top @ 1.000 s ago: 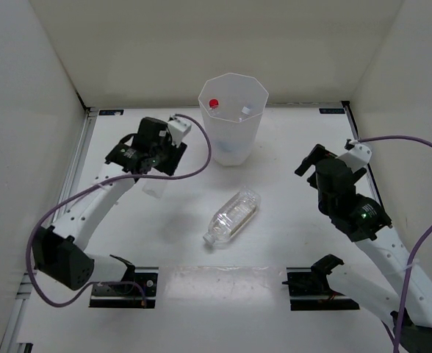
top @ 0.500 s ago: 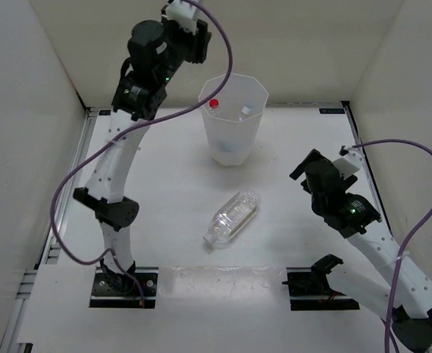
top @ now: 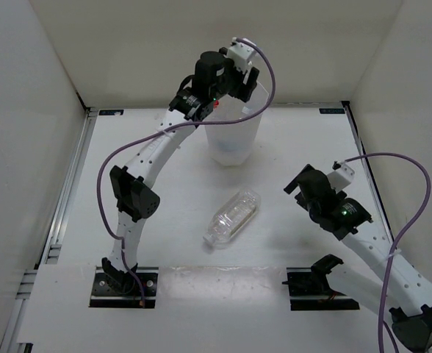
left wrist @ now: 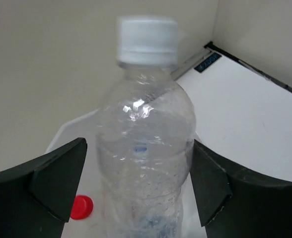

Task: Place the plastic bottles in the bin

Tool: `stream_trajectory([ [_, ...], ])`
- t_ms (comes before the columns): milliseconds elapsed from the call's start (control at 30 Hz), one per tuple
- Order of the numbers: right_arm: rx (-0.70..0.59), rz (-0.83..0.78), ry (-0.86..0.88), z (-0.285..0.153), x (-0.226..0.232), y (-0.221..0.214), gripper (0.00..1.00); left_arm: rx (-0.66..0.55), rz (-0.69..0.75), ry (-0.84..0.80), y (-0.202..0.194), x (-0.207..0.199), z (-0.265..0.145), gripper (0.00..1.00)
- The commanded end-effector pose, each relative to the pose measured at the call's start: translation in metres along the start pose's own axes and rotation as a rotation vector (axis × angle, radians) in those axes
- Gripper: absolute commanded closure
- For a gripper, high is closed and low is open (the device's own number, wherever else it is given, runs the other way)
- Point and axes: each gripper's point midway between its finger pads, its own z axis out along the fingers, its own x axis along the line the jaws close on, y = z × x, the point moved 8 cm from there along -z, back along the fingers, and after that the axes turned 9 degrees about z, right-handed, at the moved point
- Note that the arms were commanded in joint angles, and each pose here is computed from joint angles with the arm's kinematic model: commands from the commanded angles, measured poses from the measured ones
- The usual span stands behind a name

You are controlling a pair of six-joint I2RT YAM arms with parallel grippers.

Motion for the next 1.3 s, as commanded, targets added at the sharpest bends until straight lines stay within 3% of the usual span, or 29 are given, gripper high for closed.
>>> stream_trajectory([
  [0,0.091,0.014,0.02,0.0,0.007,-0.013,0.0,-0.048,0.024,0.061,0.026,0.01,-0.027,0.06],
  [33,0.104,0.015,0.01,-0.001,0.009,-0.013,0.0,-0.028,0.023,0.083,0.022,0.012,-0.03,0.0],
  [200,0.225,0.103,-0.046,0.0,0.024,-0.041,0.0,0.031,0.03,0.162,0.015,0.018,-0.051,0.0],
  [333,0.277,0.172,-0.05,0.002,0.047,-0.059,0.0,0.025,0.045,0.293,0.035,0.035,-0.081,0.0],
  [600,0.391,0.035,-0.097,0.019,0.111,-0.099,0.0,0.113,0.078,0.481,0.03,0.05,-0.149,0.0],
  [767,0.521,-0.053,-0.196,0.04,0.114,-0.135,0.0,0.227,0.148,0.523,-0.008,0.056,-0.197,0.0],
  [867,0.601,-0.071,-0.254,0.049,0.11,-0.145,0.0,0.359,0.187,0.537,-0.057,0.054,-0.229,0.0],
  [900,0.627,-0.074,-0.266,0.051,0.107,-0.151,0.0,0.347,0.182,0.556,-0.056,0.056,-0.246,0.0],
  [1100,0.671,-0.152,-0.283,0.075,0.104,-0.168,0.01,0.49,0.144,0.617,-0.119,0.061,-0.29,0.0],
  [1133,0.674,-0.166,-0.288,0.077,0.102,-0.169,0.05,0.476,0.126,0.629,-0.12,0.063,-0.298,0.0],
  [1200,0.674,-0.166,-0.288,0.077,0.102,-0.169,0.25,0.491,0.1,0.653,-0.127,0.068,-0.308,0.0],
  [1233,0.676,-0.172,-0.302,0.077,0.097,-0.171,0.47,0.496,0.084,0.652,-0.13,0.068,-0.312,0.0],
  [1267,0.677,-0.178,-0.293,0.075,0.095,-0.169,0.57,0.496,0.072,0.667,-0.13,0.069,-0.318,0.0],
])
